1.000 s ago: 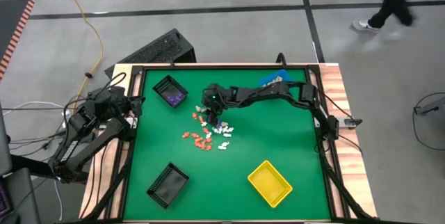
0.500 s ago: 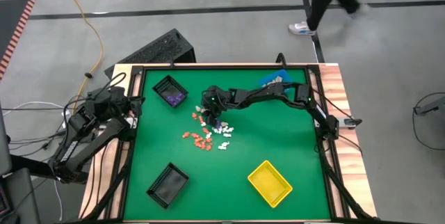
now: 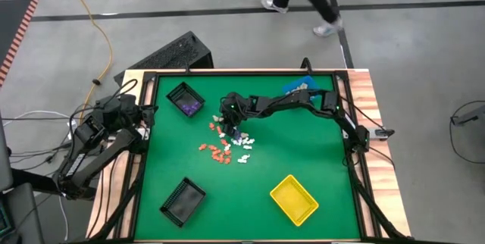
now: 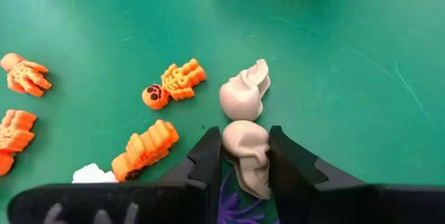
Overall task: Sort Halloween decoration
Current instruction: Put the skull toy into the blue basket
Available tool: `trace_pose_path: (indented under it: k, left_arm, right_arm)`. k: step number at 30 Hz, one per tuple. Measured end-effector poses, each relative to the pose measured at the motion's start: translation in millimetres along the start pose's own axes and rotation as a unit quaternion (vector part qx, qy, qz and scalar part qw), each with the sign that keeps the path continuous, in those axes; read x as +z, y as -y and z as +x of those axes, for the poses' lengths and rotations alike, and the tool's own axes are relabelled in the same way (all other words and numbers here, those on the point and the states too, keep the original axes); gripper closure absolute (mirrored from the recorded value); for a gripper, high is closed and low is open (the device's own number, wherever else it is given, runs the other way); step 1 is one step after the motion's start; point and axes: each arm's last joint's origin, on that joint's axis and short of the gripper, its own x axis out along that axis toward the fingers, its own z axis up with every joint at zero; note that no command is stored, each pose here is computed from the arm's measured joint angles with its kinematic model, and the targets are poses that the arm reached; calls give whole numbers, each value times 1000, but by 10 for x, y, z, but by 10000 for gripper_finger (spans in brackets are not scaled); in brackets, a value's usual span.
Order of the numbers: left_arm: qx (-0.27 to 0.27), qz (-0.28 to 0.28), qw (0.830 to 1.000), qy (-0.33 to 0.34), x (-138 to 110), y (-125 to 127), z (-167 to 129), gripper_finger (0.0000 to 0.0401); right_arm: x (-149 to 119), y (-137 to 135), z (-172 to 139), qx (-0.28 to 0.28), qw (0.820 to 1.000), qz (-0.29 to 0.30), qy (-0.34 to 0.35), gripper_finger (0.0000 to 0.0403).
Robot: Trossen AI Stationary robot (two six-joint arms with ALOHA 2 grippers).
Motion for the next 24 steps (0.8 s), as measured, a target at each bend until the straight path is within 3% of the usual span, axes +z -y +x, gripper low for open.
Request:
trace_pose_path:
  k: [13,16,20,24]
  left_arm:
    - [2,-3,1000,1,0,-1,0,258]
    - [3,-5,1000,2,1,-2,0,258]
    - [5,-5,1000,1,-2,-4,0,258]
    - [7,-6,1000,2,-1,-5,0,258]
  right_arm:
    - [343,86,-487,-20,998,24,45,278]
    - [367,143,-649,-37,998,35,23,278]
    - [344,227,-989,-100,993,45,-47,277]
    - [210,380,-1309,-197,967,75,-143,277]
